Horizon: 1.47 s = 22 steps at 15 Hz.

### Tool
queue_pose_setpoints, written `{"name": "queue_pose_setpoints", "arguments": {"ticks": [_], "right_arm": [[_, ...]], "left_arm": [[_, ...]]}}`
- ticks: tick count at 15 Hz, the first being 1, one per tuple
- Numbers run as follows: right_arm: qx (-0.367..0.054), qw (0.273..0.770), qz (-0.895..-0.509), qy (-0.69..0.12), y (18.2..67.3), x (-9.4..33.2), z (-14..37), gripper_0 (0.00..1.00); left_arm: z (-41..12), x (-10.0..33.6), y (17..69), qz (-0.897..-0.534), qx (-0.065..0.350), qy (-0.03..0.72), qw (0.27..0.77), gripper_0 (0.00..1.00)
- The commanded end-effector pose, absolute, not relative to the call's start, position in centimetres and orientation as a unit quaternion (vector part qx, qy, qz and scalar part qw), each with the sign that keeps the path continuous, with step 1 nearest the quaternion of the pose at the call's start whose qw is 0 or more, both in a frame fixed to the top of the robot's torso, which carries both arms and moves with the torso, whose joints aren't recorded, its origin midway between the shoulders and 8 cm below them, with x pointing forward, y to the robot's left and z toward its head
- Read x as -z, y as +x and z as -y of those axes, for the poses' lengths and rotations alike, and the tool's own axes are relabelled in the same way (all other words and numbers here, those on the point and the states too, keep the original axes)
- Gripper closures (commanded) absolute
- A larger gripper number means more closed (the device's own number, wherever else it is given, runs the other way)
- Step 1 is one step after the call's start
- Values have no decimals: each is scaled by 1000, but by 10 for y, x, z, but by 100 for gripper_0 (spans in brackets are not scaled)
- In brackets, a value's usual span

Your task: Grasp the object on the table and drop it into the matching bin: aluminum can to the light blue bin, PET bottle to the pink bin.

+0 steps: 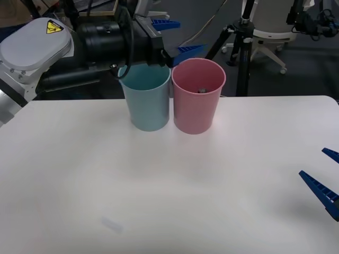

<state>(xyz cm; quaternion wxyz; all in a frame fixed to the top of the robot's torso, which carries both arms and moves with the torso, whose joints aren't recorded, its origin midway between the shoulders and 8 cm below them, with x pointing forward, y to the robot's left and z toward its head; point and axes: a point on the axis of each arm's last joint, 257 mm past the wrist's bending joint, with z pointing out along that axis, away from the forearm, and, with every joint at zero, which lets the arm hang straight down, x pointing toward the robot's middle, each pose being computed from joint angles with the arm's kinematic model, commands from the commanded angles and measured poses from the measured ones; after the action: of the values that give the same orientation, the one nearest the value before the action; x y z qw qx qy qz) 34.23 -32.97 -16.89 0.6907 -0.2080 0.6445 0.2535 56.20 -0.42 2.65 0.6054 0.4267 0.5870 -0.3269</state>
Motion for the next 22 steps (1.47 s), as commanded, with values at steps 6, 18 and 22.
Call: {"name": "queue_pose_setpoints", "arguments": {"ticks": [6,18,22], "right_arm": [[-253,691,-645,-208,342,169,330,0],[-253,691,-645,-208,342,169,330,0],[-253,691,-645,-208,342,169,330,0]], "left_arm": [[-66,-16,515,-580,318,435,611,0],[-179,25,456,-609,276,406,623,0],[-218,49,445,-626,257,384,628,0]]}}
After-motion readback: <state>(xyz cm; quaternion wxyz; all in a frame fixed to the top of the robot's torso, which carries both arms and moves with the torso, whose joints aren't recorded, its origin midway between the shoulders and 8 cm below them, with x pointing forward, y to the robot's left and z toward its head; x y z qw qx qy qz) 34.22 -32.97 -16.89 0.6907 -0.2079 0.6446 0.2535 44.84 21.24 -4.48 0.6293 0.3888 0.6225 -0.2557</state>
